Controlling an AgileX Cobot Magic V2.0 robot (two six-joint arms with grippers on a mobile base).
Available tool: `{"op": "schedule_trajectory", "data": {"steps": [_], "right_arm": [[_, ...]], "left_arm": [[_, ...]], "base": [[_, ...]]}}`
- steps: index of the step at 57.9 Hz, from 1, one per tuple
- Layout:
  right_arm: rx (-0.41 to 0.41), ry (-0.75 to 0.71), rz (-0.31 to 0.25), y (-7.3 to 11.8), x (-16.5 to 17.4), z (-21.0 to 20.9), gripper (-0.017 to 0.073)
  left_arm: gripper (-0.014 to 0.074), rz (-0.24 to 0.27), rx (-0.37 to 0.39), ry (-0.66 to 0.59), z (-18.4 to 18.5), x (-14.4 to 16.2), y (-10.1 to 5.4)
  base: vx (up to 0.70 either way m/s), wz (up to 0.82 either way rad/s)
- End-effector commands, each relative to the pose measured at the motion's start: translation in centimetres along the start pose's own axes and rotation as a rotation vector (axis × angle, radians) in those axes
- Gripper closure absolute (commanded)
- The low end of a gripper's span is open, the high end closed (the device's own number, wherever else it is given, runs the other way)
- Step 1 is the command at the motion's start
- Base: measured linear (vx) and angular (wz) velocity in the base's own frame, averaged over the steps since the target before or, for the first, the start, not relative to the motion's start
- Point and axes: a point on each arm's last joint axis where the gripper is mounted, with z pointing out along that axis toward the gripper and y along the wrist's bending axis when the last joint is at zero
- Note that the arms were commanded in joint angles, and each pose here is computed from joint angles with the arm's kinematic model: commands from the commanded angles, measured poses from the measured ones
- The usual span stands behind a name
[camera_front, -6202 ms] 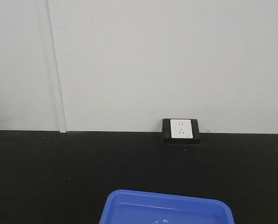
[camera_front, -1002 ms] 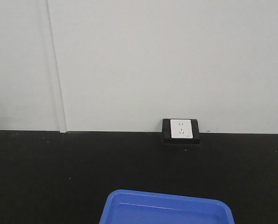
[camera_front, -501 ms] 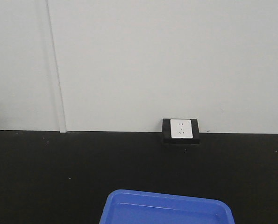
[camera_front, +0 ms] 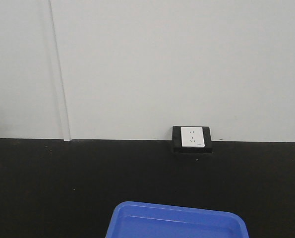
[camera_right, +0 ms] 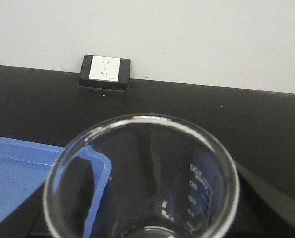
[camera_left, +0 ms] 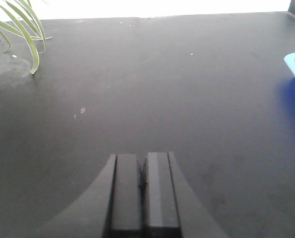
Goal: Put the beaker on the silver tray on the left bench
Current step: 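Hold the beaker in the right gripper while the base turns away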
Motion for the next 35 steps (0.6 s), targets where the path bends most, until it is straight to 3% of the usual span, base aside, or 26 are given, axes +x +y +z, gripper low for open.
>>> {"op": "schedule_trajectory", "data": {"steps": [1,35], "right_arm": [[-0.017,-0.089,-0.036,0.09,-1.45,-0.24,0.0562],[-0.017,-0.089,-0.036,0.09,-1.45,-0.24,0.0562]], "left_arm": [[0.0591,-0.005,0.005,-0.066,0.18,0.08,-0.05],[0.0591,-0.005,0.005,-0.066,0.18,0.08,-0.05]], "base": [[0.00,0.00],[-0.04,-0.02]]}}
